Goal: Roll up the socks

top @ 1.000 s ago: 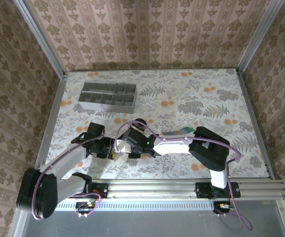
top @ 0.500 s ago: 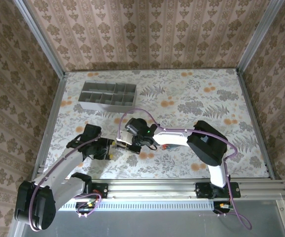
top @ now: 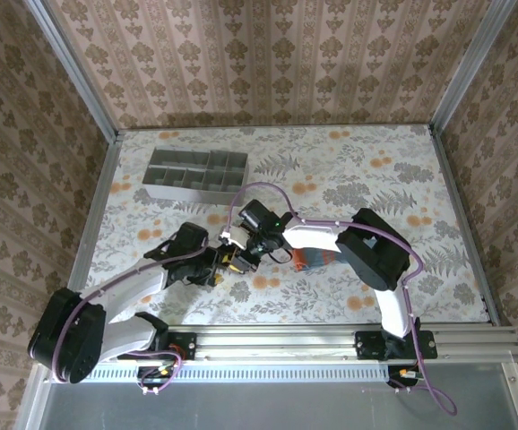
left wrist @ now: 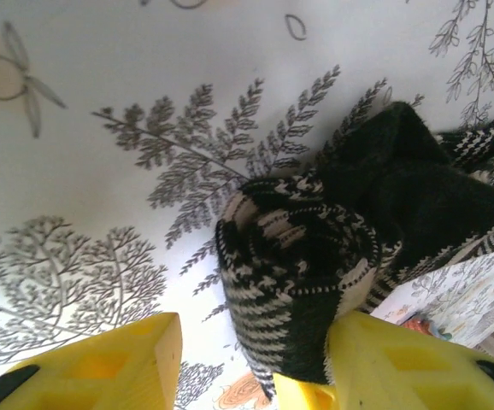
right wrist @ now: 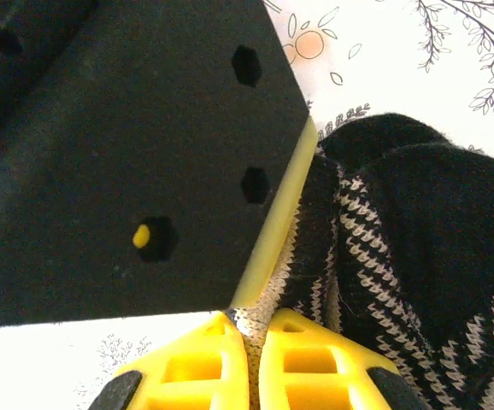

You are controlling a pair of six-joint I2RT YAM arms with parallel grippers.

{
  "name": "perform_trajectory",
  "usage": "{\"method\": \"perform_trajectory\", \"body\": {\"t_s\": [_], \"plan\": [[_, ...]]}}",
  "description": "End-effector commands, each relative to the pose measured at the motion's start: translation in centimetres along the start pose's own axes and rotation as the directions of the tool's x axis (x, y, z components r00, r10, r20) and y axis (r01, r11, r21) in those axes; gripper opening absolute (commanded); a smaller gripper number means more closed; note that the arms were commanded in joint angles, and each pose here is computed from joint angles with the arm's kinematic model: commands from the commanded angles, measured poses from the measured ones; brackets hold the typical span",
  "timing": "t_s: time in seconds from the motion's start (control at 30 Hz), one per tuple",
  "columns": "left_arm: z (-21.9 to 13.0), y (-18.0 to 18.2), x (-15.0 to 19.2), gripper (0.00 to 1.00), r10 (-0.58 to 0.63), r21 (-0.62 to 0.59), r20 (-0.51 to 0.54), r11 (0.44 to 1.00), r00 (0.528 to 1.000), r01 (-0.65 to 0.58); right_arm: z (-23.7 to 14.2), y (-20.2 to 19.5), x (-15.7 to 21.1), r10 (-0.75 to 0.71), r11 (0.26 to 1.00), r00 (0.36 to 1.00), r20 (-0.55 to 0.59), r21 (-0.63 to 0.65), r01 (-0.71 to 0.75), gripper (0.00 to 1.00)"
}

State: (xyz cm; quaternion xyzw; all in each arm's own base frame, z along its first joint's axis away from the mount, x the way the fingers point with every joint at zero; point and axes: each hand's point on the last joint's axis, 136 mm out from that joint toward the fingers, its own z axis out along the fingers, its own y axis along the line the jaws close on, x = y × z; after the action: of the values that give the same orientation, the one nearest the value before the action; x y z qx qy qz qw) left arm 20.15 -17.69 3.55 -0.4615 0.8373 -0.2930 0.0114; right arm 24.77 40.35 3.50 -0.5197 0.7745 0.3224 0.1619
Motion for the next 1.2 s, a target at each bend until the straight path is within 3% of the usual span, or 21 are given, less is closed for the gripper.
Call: {"method": "perform_trajectory", "body": {"t_s": [0.0,0.1,0.27,0.33,0.37,0.4,0.47,0.53,0.67,0.87,1.17], "plan": [[0.9,0.1,-0.8,0.47,0.034,0.002,0.042,0.999,0.999,-0.034,2.1,0.4,10.0,0.241,0.966,0.928,-0.285,-0.021,-0.257,0.0],[1.9,1.3,-1.1,0.44,0.045,-0.052,0.044,0.998,0.998,-0.043,2.2,0.2,10.3,0.265,0.958,0.92,-0.288,-0.026,-0.285,0.0],[3.1,6.8,-0.5,0.33,0.002,-0.247,0.017,0.969,1.0,0.003,2.3,-0.5,10.3,0.258,0.963,0.924,-0.281,-0.003,-0.27,0.0],[3.1,8.9,-0.2,0.21,-0.038,-0.306,0.015,0.951,0.999,0.041,2.0,-0.8,9.8,0.238,0.97,0.936,-0.261,0.009,-0.244,0.0],[2.9,10.1,0.0,0.06,-0.063,-0.34,0.022,0.938,0.998,0.067,1.8,-0.9,9.1,0.217,0.975,0.947,-0.238,0.016,-0.219,0.03],[2.5,11.0,0.0,0.0,-0.084,-0.375,0.038,0.923,0.996,0.092,1.4,-1.0,8.4,0.196,0.981,0.958,-0.211,0.03,-0.194,0.09],[1.3,12.6,0.2,0.0,-0.102,-0.437,0.081,0.891,0.992,0.127,0.1,-1.1,6.3,0.089,0.992,0.986,-0.142,0.1,-0.076,0.27],[0.4,13.3,0.3,0.0,-0.13,-0.457,0.11,0.874,0.985,0.167,-1.7,-0.6,4.0,-0.095,0.968,0.993,-0.07,0.228,0.109,0.36],[-0.4,12.6,0.4,0.0,-0.145,-0.462,0.15,0.864,0.978,0.199,-5.3,1.0,0.7,-0.378,0.807,0.926,-0.027,0.48,0.344,0.49],[0.1,11.6,1.0,0.0,-0.136,-0.521,0.129,0.833,0.982,0.184,-4.6,3.8,1.3,-0.5,0.652,0.849,-0.169,0.571,0.498,0.5],[1.0,10.8,1.5,0.0,-0.13,-0.539,0.097,0.827,0.987,0.162,-2.2,2.5,0.9,-0.516,0.553,0.809,-0.28,0.613,0.565,0.49]]}}
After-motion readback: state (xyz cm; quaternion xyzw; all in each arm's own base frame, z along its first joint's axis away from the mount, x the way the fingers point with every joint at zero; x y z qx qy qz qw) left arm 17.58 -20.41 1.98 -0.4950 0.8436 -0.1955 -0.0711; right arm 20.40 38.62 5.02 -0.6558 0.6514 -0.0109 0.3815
